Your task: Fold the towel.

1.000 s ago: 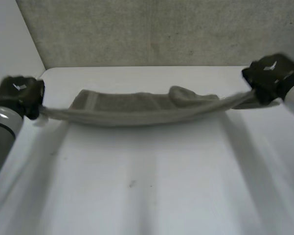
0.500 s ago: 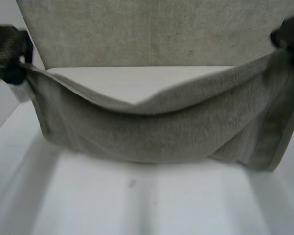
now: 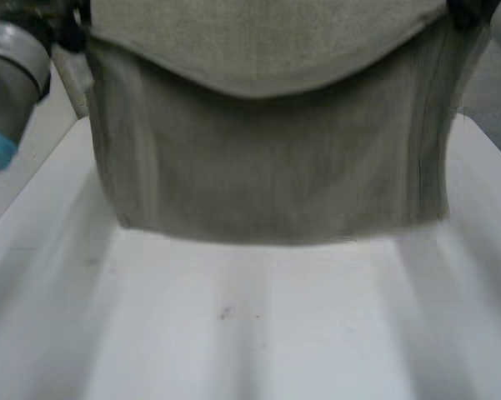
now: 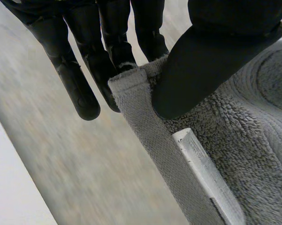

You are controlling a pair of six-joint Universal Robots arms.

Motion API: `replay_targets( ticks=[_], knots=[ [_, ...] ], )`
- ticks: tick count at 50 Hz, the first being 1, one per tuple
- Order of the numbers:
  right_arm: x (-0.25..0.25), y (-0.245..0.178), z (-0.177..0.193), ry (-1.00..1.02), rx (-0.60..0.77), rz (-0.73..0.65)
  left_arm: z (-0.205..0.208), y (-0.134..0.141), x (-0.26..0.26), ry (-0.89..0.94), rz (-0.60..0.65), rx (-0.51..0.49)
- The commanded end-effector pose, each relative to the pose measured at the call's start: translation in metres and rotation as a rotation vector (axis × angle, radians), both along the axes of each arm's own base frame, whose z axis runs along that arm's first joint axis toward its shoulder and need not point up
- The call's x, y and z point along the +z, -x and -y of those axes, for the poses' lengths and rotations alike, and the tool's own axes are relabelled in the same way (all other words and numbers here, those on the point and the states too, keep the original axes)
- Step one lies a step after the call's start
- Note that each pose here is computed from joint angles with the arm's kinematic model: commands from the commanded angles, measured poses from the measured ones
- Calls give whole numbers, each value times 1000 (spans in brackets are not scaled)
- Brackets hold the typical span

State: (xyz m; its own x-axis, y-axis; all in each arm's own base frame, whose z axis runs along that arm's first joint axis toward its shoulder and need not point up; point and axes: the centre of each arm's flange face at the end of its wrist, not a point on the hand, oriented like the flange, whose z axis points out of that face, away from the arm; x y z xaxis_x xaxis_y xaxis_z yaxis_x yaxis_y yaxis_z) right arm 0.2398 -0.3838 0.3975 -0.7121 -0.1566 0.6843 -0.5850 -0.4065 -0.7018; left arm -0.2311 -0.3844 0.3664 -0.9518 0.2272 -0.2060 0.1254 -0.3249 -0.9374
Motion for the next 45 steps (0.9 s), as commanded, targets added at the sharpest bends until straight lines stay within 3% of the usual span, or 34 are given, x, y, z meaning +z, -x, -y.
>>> replay_targets(
  ticks=[1, 5, 10, 17, 19, 23, 29, 39, 45],
  knots=[
    [76, 9, -26, 192, 64, 276, -13, -15, 86, 219, -239, -7],
    [49, 7, -26, 64, 57, 241, -10, -19, 76, 178, -245, -1],
    [8, 5, -25, -76, 50, 146, 3, -29, 2, -33, -187, 39],
    [-65, 4, -20, -254, 40, -1, 6, -36, -79, -177, -135, 35],
    [-107, 2, -19, -329, 58, -50, 3, -37, -99, -210, -115, 32],
    [-151, 0, -18, -392, 73, -92, -8, -35, -160, -299, -20, 6],
    [-210, 0, -26, -483, 79, -183, -26, -36, -204, -382, 117, 5],
    [-193, 13, -61, -540, 68, -238, -49, -63, -178, -393, 139, 57],
    [-173, 26, -103, -601, 70, -291, -83, -65, -151, -396, 140, 4]
  ],
)
